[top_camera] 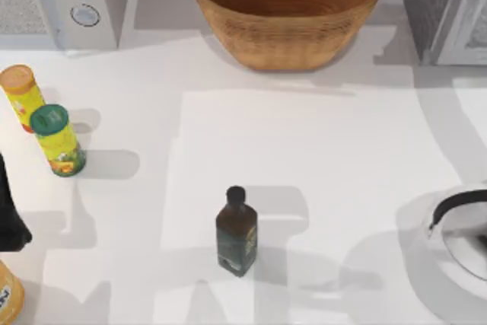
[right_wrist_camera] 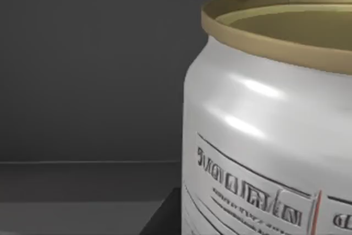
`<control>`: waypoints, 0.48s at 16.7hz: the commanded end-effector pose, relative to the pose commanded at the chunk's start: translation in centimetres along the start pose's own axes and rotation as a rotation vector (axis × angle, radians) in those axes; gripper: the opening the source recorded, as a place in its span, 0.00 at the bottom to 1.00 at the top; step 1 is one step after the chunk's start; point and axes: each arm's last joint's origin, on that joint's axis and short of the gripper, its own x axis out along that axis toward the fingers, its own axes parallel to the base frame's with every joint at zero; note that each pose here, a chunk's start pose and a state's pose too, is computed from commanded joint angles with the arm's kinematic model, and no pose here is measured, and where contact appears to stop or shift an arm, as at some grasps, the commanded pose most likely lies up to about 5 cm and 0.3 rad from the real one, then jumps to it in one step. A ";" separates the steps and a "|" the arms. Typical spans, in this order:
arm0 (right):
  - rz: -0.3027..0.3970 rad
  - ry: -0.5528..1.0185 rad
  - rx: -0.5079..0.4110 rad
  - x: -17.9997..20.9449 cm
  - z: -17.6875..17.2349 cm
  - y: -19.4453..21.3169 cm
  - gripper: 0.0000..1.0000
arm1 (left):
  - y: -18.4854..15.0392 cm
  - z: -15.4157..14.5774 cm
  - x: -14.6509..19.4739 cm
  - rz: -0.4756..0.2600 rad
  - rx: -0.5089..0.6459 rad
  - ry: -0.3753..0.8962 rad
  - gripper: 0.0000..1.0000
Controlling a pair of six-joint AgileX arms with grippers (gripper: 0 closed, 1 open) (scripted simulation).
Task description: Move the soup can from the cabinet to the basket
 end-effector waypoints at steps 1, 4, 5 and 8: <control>-0.004 -0.005 0.002 -0.3 -0.2 -0.2 0.00 | 0.0 0.0 0.0 0.000 0.000 0.000 1.00; -0.017 -0.019 0.007 -1.7 -1.5 -0.9 0.00 | 0.0 0.0 0.0 0.000 0.000 0.000 1.00; -0.023 -0.023 0.008 -2.2 -2.2 -1.2 0.00 | 0.0 0.0 0.0 0.000 0.000 0.000 1.00; -0.041 -0.028 0.009 -4.2 -5.2 -2.3 0.00 | 0.0 0.0 0.0 0.000 0.000 0.000 1.00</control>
